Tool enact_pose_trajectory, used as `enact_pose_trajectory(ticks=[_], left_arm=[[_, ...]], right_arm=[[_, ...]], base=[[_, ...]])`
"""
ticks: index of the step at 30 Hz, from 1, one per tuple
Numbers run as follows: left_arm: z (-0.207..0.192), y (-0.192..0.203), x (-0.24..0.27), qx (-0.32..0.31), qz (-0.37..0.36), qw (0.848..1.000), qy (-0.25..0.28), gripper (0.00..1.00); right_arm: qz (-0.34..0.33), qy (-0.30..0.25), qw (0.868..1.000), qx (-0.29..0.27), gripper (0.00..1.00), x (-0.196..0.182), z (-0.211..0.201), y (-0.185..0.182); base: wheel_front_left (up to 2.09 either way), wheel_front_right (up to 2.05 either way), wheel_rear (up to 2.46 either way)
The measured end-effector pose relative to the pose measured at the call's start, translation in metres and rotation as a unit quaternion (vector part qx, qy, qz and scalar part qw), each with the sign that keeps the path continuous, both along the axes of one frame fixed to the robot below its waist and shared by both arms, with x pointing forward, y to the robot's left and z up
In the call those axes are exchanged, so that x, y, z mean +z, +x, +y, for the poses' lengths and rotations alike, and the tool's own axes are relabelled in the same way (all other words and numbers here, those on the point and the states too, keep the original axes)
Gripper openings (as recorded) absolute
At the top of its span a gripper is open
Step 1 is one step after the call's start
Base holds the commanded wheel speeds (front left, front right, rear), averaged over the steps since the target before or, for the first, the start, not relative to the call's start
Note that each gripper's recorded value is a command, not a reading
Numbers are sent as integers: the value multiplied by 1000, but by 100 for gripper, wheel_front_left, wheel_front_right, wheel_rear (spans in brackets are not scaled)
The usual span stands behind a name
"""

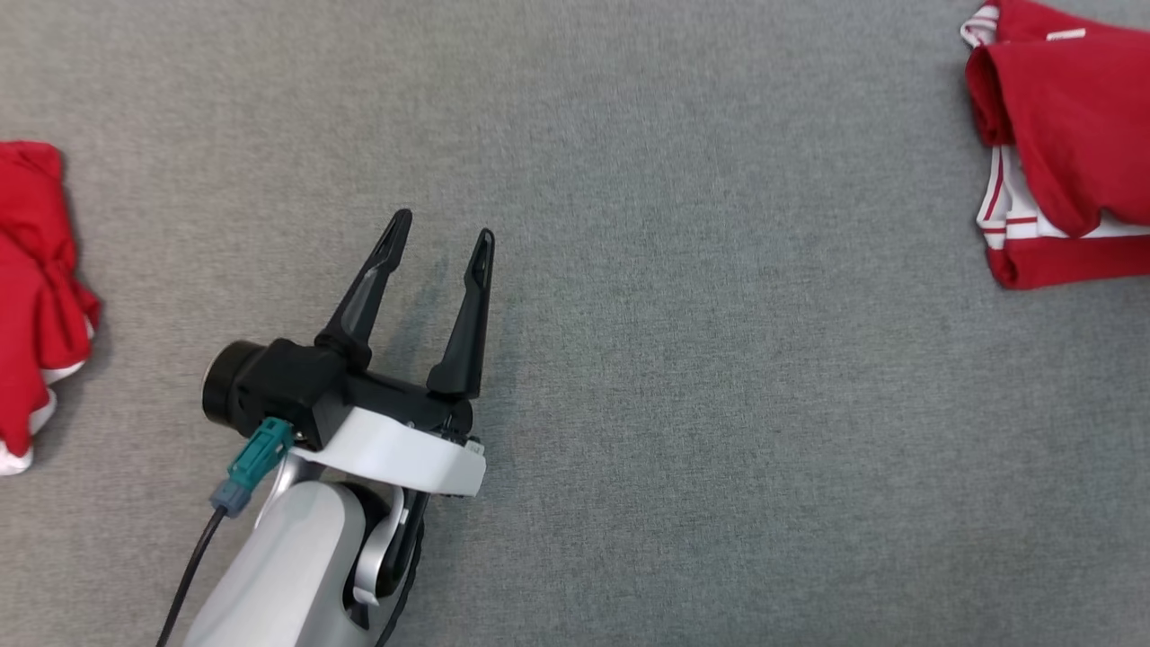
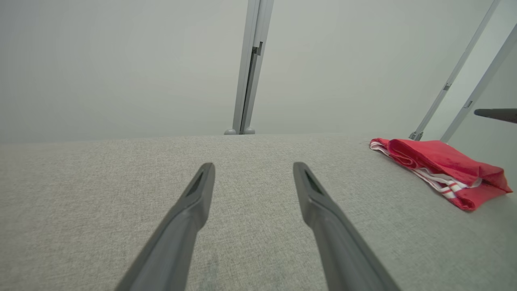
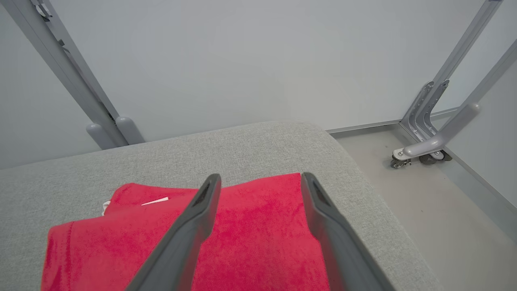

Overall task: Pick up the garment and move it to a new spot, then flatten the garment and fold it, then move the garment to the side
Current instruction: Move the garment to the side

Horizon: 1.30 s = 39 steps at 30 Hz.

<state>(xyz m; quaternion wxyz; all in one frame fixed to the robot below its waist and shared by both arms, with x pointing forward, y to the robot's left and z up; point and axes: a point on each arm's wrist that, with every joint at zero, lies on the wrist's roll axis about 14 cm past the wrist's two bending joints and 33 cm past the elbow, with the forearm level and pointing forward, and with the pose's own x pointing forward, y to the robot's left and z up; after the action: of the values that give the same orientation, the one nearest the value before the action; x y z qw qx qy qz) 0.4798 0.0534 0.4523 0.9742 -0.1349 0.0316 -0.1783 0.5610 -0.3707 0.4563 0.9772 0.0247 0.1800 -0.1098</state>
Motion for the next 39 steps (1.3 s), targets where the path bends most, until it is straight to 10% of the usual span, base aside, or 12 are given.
enact_pose_trajectory(ticks=[22,39], left_arm=[[85,-81,88,121,-84,989,3,100],[105,-120,82,158,-72,985,0,100]], right_arm=[[-222,20,964,144,100,131,112,-88],[-239,59,957,156,100,97,160,-186]], base=[[0,0,0],[0,0,0]])
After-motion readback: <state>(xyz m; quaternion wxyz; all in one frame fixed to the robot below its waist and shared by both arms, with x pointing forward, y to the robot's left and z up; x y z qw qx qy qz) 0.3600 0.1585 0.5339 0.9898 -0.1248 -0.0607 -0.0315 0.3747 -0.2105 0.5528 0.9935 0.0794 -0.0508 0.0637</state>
